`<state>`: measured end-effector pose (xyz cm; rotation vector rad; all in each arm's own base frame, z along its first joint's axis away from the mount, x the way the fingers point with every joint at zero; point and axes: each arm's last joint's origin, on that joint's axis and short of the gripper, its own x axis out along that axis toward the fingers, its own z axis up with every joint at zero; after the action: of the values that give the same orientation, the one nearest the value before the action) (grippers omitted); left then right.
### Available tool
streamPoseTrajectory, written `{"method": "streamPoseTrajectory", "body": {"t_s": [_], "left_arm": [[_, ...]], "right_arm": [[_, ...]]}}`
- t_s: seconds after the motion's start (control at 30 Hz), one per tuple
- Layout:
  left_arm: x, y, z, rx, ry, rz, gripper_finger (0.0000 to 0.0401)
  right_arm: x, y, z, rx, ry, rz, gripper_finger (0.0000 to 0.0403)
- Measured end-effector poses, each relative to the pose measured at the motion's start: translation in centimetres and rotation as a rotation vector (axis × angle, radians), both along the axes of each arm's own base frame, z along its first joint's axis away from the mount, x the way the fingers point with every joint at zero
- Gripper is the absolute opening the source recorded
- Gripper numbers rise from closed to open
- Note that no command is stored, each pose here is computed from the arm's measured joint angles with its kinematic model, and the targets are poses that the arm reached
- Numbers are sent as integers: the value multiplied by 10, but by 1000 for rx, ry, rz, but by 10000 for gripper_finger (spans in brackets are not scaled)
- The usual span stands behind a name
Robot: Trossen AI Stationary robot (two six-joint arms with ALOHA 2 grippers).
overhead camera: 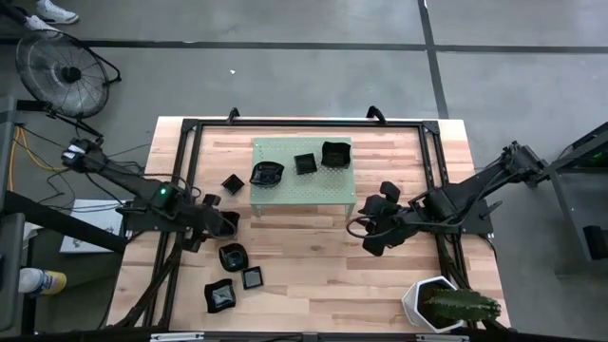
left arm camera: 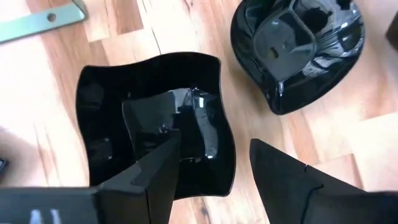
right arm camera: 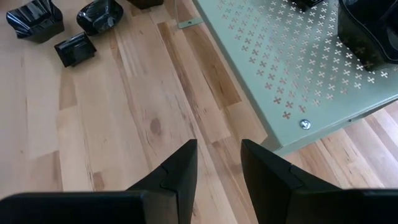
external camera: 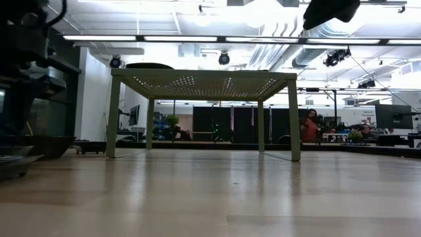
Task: Pick & Place Mini shaped plates
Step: Stack the distorted square plate on top of the other distorted square plates on the shelf
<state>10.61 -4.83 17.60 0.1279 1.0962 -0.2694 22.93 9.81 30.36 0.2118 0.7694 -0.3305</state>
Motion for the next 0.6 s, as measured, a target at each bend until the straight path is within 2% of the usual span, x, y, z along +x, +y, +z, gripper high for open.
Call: {"method": "streamPoseTrajectory", "body": {"t_s": [0.37,0.6], "left_arm": [[13,-23,-9,138,40,-26,193],[21,-29,-19,193,131,-33,193]], "right_arm": [[1,0,1,7,-11,-4,119],[0,2,1,10,-19,-10,118]]}}
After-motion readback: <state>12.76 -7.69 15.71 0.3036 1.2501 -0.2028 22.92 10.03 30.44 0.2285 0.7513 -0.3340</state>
